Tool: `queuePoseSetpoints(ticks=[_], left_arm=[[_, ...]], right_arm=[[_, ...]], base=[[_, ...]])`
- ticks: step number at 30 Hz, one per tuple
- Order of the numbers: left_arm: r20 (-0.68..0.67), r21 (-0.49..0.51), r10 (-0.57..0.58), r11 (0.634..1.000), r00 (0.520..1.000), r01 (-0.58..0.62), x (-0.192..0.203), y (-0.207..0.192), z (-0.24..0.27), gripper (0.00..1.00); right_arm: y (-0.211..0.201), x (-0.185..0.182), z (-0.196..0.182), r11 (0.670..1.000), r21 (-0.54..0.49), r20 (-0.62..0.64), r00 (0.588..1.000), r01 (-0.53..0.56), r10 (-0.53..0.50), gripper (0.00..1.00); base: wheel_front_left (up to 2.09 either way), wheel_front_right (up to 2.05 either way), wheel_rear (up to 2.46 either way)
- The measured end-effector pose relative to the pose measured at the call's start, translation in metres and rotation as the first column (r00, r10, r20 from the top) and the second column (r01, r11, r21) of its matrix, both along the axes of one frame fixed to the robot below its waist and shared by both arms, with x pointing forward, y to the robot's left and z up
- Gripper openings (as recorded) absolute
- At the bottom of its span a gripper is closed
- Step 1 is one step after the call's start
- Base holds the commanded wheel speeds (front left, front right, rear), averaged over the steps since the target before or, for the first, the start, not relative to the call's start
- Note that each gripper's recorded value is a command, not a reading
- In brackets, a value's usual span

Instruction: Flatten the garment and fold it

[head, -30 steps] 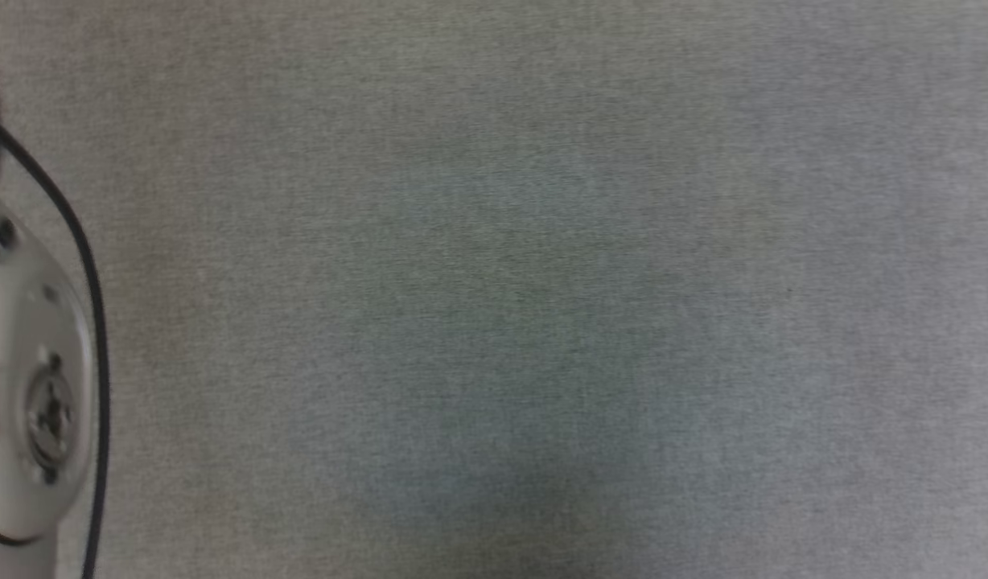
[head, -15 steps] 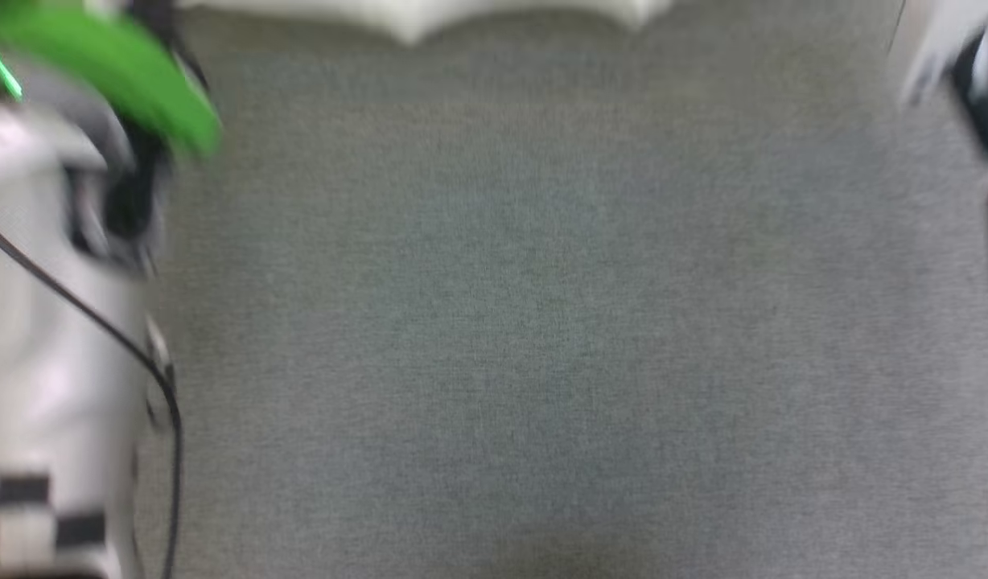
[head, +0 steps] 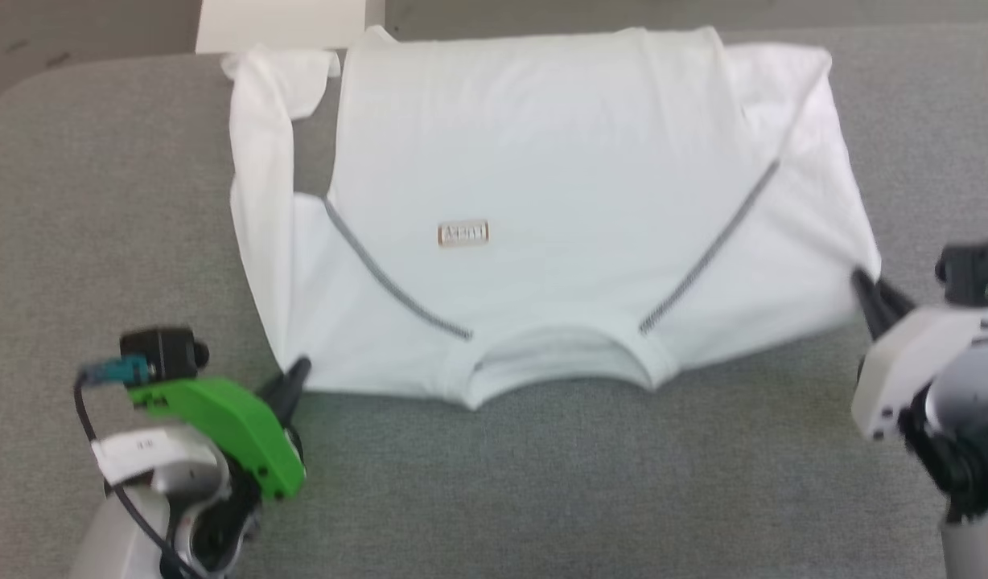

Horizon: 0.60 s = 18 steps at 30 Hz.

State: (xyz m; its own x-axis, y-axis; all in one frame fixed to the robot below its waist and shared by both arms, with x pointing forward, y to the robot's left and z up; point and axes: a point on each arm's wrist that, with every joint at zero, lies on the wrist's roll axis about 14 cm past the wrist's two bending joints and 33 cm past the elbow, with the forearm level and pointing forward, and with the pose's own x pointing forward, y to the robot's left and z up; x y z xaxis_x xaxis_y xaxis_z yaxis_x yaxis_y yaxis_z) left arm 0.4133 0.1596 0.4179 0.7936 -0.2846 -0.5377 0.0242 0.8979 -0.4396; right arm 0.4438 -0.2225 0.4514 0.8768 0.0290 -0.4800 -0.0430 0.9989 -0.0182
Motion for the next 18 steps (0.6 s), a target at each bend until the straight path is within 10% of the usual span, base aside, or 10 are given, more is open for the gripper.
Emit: queuePoseSetpoints(ticks=[18], left_arm=[[-0.284,-0.061,0.0,0.998,0.959,-0.018,-0.122,-0.007,-0.034,0.0]], right_arm=[[-0.025,-0.115,-0.039,0.984,-0.004,-0.275,0.946,0.177,-0.172,0.0]], base=[[0.0,0.0,0.0]])
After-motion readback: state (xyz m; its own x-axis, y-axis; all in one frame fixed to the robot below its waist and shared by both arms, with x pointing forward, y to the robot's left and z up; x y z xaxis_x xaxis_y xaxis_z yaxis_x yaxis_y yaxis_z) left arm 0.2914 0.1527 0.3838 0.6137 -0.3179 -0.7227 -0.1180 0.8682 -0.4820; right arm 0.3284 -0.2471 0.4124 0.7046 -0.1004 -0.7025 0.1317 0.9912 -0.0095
